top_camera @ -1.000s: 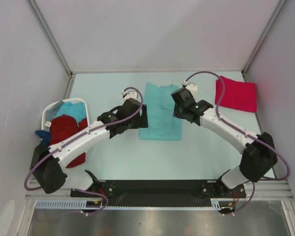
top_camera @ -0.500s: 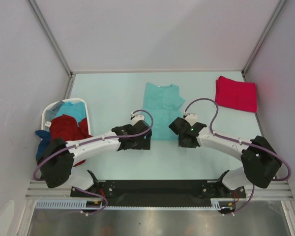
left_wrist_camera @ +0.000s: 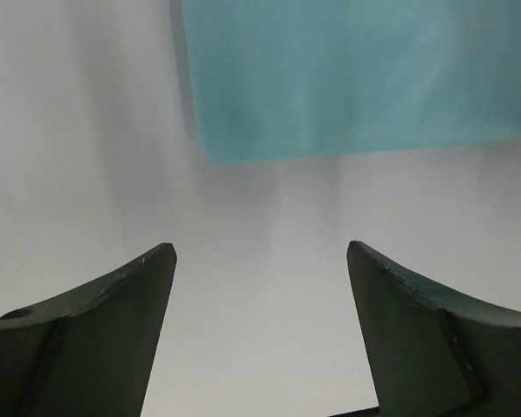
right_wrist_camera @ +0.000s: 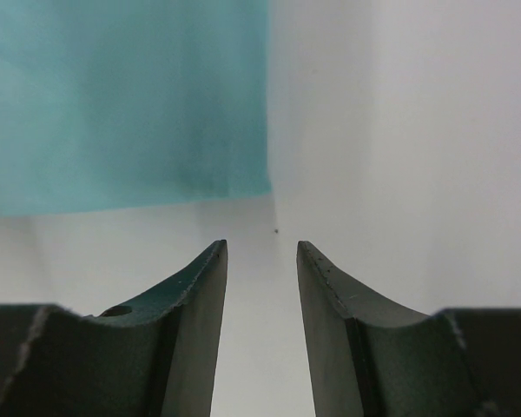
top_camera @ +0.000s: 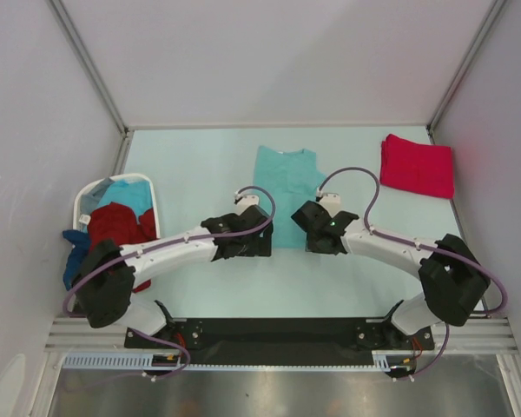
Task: Fold and stack the t-shirts
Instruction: Grab one side of the 2/3 rectangular tshirt with both arms, then fold the long partially folded tshirt into a neat square
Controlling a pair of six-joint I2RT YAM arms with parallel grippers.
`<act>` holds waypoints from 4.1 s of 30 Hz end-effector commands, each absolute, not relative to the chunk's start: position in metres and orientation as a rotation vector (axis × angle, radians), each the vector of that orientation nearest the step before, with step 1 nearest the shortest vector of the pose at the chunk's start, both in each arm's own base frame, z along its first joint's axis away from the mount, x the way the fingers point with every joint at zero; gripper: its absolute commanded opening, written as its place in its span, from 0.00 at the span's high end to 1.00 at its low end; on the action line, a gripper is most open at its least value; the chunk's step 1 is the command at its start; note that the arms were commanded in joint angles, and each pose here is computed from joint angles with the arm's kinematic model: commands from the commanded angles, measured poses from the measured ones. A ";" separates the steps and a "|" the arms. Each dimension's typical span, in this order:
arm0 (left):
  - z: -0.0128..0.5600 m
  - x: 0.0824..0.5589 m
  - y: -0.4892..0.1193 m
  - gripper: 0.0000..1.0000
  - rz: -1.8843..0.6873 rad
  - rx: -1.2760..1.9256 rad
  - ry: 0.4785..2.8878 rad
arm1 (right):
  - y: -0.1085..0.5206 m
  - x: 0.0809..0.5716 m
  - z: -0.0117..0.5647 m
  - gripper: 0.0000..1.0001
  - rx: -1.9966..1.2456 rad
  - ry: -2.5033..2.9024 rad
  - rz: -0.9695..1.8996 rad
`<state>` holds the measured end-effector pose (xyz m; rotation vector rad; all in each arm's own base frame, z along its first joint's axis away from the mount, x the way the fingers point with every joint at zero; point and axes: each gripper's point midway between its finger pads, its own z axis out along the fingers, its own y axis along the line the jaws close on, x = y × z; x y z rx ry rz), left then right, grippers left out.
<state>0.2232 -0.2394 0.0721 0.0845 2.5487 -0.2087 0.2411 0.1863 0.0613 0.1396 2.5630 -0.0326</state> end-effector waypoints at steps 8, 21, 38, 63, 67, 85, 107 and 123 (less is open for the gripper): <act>0.068 0.250 -0.246 0.14 -0.186 0.044 2.539 | 0.201 0.262 0.055 0.57 0.124 2.550 -0.013; 0.049 0.267 -0.239 0.17 -0.160 0.035 2.570 | 0.189 0.276 0.029 0.66 0.146 2.582 -0.037; 0.052 0.280 -0.247 0.26 -0.174 0.052 2.555 | 0.187 0.276 0.026 0.80 0.147 2.594 -0.042; 0.049 0.275 -0.249 0.84 -0.211 0.050 2.572 | 0.188 0.277 0.027 1.00 0.157 2.589 -0.044; 0.050 0.274 -0.248 0.99 -0.212 0.049 2.574 | 0.188 0.276 0.027 1.00 0.163 2.589 -0.046; 0.135 0.318 -0.248 1.00 -0.223 0.044 2.436 | 0.197 0.315 0.098 1.00 0.161 2.453 -0.018; 0.174 0.455 -0.231 1.00 -0.203 -0.137 2.370 | 0.202 0.456 0.140 1.00 0.256 2.349 0.032; 0.201 0.530 -0.256 1.00 -0.260 -0.114 2.292 | 0.203 0.519 0.143 1.00 0.293 2.309 0.048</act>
